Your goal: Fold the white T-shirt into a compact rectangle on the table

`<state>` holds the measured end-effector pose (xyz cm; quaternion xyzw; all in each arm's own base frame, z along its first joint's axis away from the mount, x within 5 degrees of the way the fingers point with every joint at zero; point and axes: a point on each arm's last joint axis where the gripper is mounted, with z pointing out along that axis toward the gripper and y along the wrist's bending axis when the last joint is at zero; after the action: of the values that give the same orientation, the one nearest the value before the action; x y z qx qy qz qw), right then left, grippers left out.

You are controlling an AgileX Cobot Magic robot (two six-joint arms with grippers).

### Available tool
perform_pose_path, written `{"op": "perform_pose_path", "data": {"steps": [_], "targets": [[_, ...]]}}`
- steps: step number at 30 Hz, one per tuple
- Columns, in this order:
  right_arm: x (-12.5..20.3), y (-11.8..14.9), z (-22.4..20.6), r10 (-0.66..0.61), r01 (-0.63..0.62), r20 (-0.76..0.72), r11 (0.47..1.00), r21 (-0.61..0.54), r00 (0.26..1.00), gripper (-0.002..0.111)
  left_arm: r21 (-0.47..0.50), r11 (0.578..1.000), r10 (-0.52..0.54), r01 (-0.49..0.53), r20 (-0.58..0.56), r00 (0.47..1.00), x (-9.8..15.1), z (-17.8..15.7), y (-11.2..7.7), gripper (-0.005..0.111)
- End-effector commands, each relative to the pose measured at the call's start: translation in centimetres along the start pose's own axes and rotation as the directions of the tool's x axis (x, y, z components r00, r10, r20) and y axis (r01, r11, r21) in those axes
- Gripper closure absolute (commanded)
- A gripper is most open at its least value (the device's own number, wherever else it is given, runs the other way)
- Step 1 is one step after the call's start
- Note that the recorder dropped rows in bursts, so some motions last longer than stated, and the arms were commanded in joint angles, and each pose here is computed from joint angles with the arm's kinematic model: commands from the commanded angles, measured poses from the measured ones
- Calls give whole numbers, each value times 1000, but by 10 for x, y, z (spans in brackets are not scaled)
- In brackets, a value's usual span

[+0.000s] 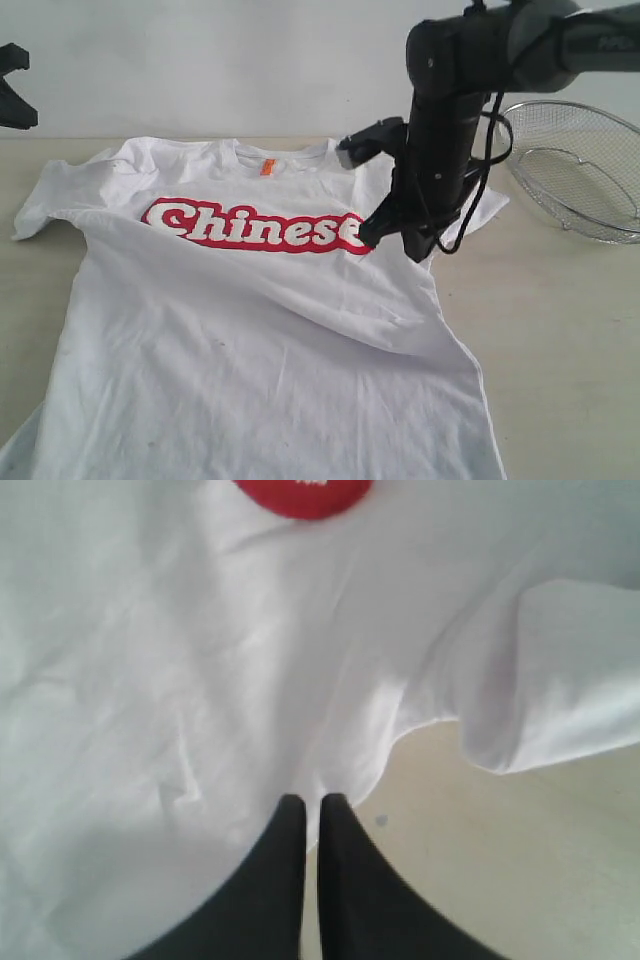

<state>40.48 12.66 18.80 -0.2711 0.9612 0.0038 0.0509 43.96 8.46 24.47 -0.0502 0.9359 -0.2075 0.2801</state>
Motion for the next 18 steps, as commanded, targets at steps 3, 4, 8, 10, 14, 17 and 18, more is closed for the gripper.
{"op": "perform_pose_path", "data": {"steps": [3,4,8,10,14,17,18], "targets": [[10,4,-36,35,-35,20,999,-13,999,109,180,981,99,-67,-178,979,36,-10,-39,102],[13,7,-37,41,-41,8,999,-34,999,109,212,974,127,-84,-198,972,47,-7,-48,102],[28,30,-24,12,-16,-47,997,-78,999,109,275,955,169,-109,-208,963,93,4,-79,102],[36,46,-14,-22,16,-72,996,-86,997,109,255,959,178,-123,-204,963,123,7,-89,102],[46,71,1,-38,33,-54,996,-84,998,109,150,980,152,-128,-165,974,162,3,-100,102],[56,87,11,-58,49,-86,993,-103,995,109,101,991,106,-86,-210,972,196,10,-104,102],[60,91,15,-69,59,-93,993,-104,993,109,86,992,109,-91,-230,967,208,14,-104,102]]}}
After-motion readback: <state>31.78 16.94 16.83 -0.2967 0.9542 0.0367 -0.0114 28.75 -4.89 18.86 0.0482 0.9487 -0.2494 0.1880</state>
